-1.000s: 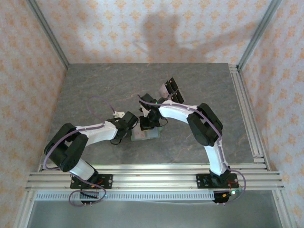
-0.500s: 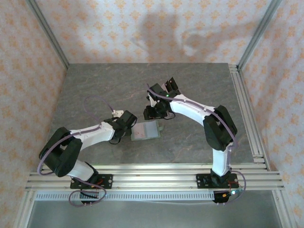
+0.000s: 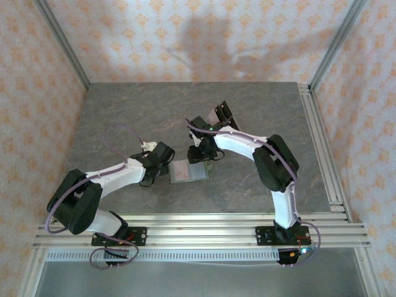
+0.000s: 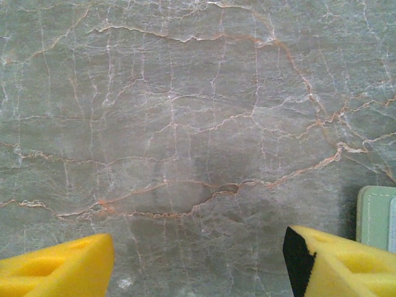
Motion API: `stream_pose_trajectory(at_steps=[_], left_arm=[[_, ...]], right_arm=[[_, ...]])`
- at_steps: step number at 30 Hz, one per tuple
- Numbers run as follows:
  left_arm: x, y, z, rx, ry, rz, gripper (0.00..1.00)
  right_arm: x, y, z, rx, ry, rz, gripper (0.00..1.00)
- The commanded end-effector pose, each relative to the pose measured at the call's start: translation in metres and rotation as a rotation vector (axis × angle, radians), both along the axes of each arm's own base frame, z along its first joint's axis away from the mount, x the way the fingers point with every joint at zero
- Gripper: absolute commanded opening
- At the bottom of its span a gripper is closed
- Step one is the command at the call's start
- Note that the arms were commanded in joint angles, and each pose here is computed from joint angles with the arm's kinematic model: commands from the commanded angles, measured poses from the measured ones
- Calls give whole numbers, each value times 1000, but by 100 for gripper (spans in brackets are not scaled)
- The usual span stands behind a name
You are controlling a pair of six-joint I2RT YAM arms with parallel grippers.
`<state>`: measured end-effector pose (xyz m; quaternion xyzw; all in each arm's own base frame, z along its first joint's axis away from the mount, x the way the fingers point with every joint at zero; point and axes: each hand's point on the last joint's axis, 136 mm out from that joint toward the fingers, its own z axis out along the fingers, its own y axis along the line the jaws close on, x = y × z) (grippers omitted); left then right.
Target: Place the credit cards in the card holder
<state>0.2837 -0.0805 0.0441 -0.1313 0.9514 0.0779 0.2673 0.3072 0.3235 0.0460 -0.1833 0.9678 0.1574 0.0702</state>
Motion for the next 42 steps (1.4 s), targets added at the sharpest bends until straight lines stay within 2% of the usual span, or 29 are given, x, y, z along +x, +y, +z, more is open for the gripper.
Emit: stream_pose_trajectory(at_steps=[1, 9, 27, 42], left_arm=[[-3, 9, 4, 22, 2, 23, 74], [-3, 8, 2, 18, 2, 21, 74], [-4, 2, -2, -29, -7, 14, 74], [-18, -19, 19, -225, -93, -59, 74]], right_arm=[[-4, -12, -15, -74, 4, 16, 47], [-17, -13, -34, -89, 76, 38, 48], [-40, 23, -20, 141, 233, 17, 46], [-38, 44, -11, 184, 244, 25, 46]])
